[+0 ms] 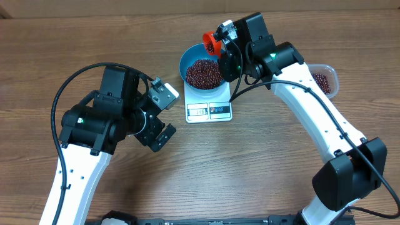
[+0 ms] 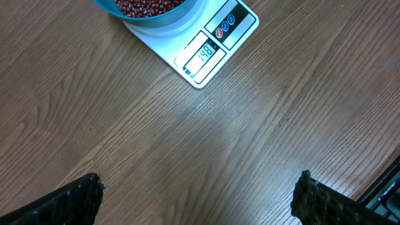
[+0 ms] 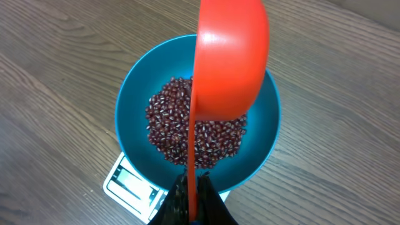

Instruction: Scoop item into bowl and weigh 150g on scale

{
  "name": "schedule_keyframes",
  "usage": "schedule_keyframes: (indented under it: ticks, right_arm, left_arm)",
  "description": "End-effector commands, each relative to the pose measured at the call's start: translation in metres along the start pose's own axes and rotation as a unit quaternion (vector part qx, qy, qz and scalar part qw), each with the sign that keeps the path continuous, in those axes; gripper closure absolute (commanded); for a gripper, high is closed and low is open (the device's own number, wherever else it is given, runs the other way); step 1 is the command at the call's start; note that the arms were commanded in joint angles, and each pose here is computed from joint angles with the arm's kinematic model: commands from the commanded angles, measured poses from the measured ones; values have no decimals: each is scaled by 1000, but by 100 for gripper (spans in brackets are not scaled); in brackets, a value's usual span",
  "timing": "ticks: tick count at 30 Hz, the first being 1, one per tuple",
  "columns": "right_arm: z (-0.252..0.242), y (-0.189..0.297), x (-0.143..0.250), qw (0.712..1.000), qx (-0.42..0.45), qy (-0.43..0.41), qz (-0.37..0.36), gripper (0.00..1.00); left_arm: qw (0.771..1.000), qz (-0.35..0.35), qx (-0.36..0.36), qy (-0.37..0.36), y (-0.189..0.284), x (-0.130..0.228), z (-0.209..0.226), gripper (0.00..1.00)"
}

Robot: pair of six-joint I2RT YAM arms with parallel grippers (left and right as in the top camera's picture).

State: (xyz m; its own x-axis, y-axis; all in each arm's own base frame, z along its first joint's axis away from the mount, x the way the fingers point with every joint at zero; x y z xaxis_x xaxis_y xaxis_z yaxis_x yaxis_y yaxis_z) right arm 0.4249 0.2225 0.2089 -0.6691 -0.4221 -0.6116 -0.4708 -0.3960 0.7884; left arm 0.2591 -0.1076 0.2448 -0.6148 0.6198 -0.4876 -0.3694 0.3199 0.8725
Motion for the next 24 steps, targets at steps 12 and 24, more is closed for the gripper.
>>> schedule_keyframes:
  ticks: [12,24]
  right_arm:
    - [11,9,-9,1000,-25,2,-19,96]
    - [7,9,-8,1000,-14,3,-18,96]
  left_arm:
    - [1000,-4,8,7,-1,-2,-1,0]
    - [1000,-4,8,7,-1,-2,-1,0]
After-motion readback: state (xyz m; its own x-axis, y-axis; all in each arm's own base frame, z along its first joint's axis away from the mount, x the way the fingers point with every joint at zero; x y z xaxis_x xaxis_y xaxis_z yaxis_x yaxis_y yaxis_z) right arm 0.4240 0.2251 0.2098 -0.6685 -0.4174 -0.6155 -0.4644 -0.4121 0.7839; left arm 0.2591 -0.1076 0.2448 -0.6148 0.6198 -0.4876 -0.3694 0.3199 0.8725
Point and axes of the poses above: each gripper's point midway between its finger pads, its own y axis back along the fingers, its own z axis along the line the jaws close on, x = y × z, the point moved 1 cm from there along y, back along the fingers, and after that the axes turned 1 degree about y, right-handed, at the moved point
